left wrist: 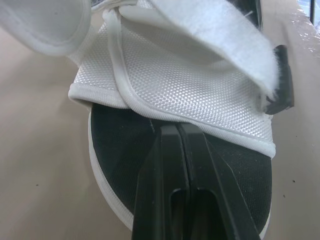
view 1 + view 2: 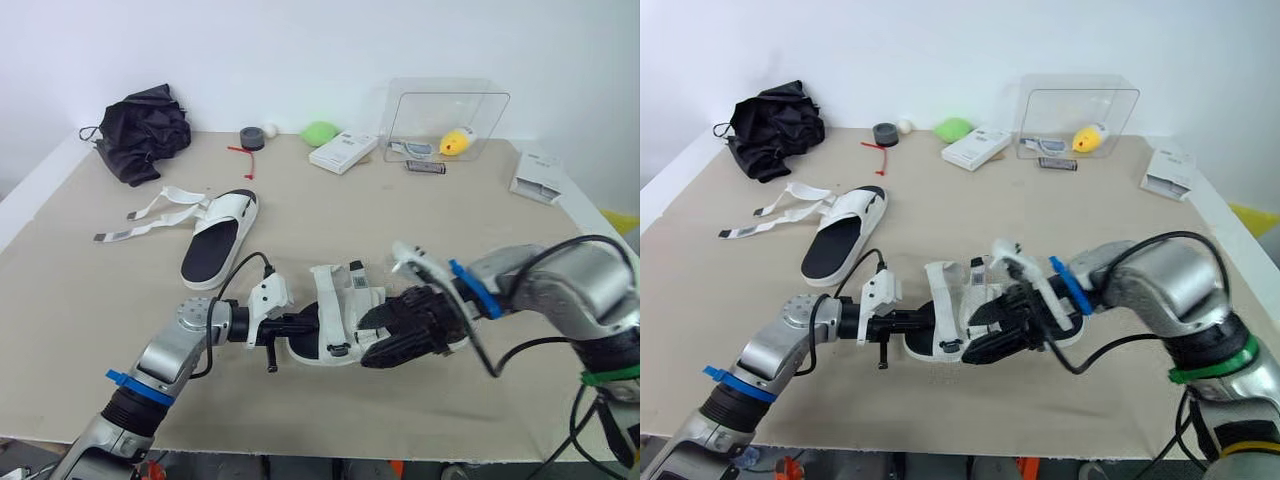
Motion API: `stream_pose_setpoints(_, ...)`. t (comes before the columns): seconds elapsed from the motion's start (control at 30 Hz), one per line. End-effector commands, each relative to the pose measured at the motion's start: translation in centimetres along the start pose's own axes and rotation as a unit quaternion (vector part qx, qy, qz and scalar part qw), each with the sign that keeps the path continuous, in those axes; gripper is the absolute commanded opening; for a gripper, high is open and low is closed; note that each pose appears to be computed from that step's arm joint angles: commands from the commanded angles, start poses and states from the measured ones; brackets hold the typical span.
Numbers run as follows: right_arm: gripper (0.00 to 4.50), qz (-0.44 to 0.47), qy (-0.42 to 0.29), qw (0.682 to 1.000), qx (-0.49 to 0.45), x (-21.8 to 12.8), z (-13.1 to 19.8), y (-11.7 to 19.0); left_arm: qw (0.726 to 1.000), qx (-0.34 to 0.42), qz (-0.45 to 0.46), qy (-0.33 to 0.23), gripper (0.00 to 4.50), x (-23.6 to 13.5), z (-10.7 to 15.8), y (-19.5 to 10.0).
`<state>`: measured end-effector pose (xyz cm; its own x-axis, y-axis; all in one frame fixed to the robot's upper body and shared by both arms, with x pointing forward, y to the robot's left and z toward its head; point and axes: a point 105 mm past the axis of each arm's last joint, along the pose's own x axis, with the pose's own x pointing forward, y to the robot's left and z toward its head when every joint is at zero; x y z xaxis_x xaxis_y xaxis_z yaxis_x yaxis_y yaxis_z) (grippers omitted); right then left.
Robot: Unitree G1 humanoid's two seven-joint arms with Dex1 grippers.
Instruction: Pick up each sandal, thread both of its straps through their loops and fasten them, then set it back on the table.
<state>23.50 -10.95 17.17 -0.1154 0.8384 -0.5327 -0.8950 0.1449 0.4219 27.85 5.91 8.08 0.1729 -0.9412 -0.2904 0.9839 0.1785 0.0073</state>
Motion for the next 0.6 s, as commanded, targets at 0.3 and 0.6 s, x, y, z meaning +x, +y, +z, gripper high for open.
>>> stream_pose_setpoints(0.3, 4.28, -0.089, -0.058, 0.989, 0.106, 2.3, -3.3, -0.1, 0.996, -0.058, -0.017, 0.066, 0.0, 0.1, -4.3, -1.0)
stream_pose_setpoints(0.6, 4.28, -0.11, -0.078, 0.982, 0.131, 3.4, -3.1, -0.6, 0.996, -0.052, -0.024, 0.069, 0.0, 0.3, -4.1, -0.6)
